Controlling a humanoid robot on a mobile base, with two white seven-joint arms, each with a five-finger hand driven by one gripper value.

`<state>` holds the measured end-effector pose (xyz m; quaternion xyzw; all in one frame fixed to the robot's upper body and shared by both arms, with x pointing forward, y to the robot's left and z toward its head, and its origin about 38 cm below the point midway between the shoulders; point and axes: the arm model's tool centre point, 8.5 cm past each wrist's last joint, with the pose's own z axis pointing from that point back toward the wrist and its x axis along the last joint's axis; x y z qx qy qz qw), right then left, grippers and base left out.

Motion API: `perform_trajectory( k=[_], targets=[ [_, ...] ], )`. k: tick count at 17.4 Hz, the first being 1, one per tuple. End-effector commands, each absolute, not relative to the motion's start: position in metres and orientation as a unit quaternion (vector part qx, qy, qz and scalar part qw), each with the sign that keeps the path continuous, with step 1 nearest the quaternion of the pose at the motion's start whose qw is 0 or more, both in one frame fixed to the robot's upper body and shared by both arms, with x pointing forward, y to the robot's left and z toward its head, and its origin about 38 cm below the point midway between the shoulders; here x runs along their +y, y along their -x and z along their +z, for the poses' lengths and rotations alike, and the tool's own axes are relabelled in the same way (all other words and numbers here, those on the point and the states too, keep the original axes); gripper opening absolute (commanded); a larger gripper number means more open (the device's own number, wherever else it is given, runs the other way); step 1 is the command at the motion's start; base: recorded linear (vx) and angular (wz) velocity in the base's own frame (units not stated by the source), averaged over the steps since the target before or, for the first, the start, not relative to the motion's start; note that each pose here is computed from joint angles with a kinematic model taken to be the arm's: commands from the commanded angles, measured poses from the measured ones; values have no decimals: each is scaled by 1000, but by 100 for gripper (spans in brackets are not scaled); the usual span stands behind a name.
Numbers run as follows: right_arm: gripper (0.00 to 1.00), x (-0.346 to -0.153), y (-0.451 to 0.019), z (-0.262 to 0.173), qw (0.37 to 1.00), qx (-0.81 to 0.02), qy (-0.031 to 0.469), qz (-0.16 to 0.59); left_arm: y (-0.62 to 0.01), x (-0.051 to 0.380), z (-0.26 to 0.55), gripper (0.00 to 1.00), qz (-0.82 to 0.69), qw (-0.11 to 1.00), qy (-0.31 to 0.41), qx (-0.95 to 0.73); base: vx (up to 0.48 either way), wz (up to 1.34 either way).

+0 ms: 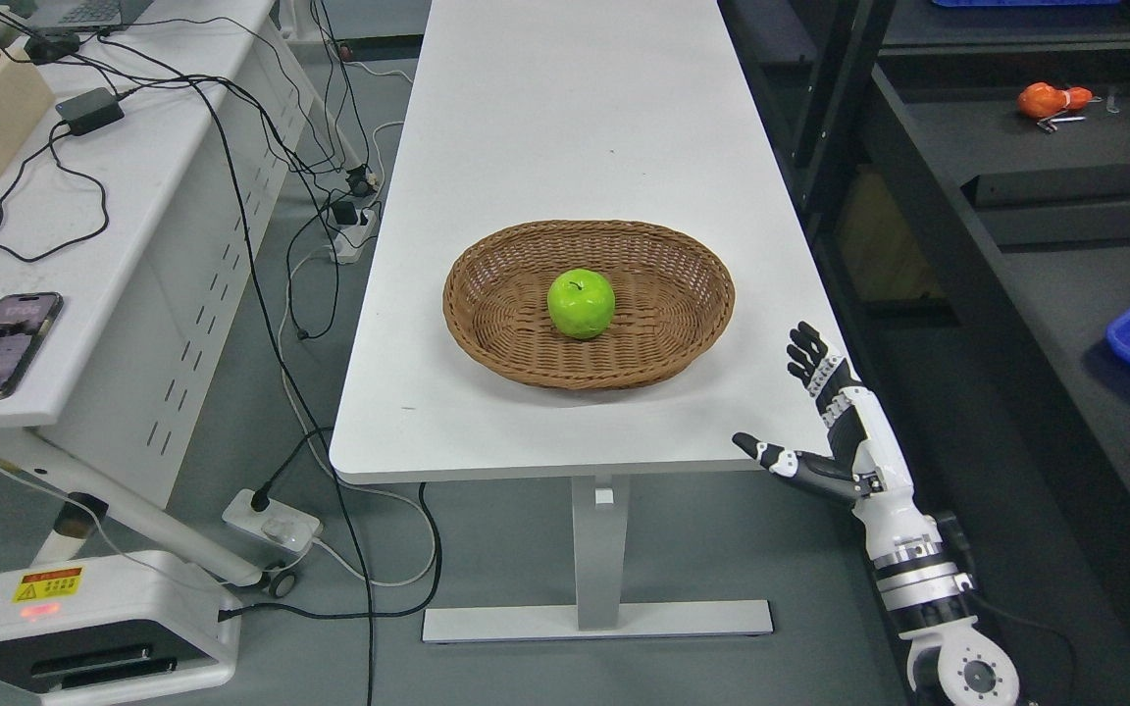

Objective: Place green apple on left shelf middle layer
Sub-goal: 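Reach the right hand forward over the wicker basket toward the green apple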

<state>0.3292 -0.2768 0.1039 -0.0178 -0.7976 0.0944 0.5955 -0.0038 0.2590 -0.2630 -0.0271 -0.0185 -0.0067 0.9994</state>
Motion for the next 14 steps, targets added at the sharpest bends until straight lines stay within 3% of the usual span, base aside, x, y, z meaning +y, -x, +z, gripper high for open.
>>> perform_trajectory(
  k=[1, 5, 8, 11, 14],
  targets=[
    [100, -287, -329, 108, 595, -795, 31, 116, 4, 270, -262, 100, -7, 1000, 18, -18, 11, 0],
    [100, -305, -336, 122, 581, -798, 51, 151, 4, 270, -262, 100, -7, 1000, 19, -19, 3, 0],
    [100, -323, -360, 174, 517, -813, 96, 250, 4, 270, -262, 100, -7, 1000, 19, -18, 0, 0],
    [100, -305, -386, 212, 460, -780, 112, 409, 4, 270, -262, 100, -7, 1000, 19, -18, 10, -9],
    [100, -257, -409, 228, 394, -731, 151, 535, 4, 270, -262, 100, -6, 1000, 19, -18, 111, -107]
  ],
)
